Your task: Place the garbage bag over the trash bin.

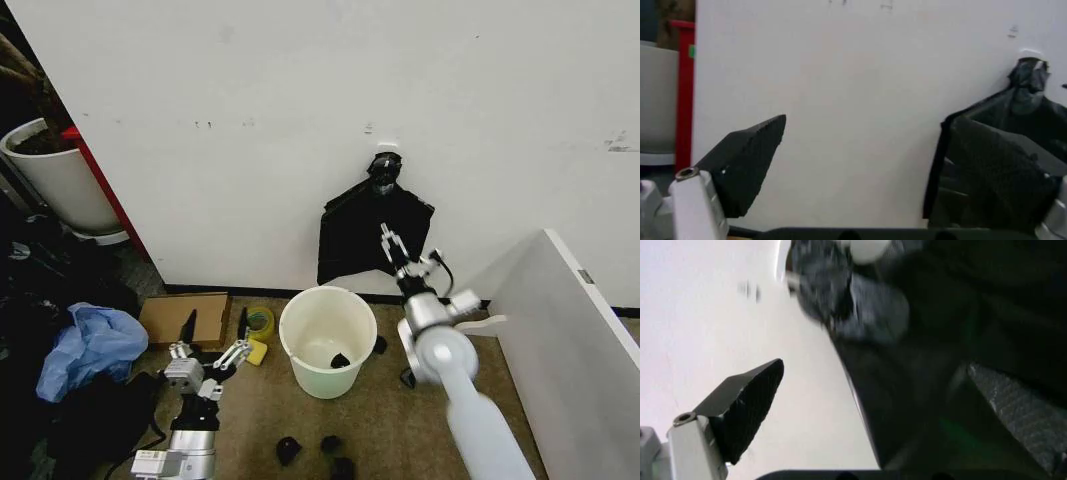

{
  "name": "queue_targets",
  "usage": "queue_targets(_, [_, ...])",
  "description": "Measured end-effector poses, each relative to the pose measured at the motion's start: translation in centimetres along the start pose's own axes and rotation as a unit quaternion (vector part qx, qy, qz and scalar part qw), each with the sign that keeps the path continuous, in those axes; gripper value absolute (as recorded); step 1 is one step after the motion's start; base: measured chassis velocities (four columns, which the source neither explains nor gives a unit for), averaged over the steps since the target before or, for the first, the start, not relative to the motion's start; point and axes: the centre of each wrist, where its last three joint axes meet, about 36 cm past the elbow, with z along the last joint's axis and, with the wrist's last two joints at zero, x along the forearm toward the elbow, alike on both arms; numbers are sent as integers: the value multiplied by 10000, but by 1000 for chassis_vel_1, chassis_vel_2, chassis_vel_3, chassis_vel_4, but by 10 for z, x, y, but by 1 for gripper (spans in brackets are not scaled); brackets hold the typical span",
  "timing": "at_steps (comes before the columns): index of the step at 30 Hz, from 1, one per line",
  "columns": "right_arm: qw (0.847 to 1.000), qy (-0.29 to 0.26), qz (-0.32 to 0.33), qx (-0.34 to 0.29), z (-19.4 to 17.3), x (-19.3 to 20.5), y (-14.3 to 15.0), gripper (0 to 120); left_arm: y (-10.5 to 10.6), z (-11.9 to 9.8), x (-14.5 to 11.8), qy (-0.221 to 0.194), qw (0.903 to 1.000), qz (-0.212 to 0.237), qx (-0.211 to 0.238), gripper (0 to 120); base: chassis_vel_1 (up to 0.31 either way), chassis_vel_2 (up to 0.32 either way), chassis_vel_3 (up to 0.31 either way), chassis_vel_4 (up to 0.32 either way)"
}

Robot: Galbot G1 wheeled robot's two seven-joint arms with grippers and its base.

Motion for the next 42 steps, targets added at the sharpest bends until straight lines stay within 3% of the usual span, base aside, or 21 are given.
queue_targets(6, [9993, -274, -238, -114, -6, -41, 5, 100, -8, -9, 4, -65, 9999, -153, -43, 100, 0, 0, 0, 0])
queue_targets(18, [9995, -150, -247, 161, 2, -48, -10, 97, -15, -13, 9, -124, 9996, -246, -73, 100, 0, 0, 0, 0])
queue_targets(42, [9975, -308, -474, 424, 5, -54, -25, 10, -14, -10, 11, -113, 9995, -267, -160, 100, 0, 0, 0, 0])
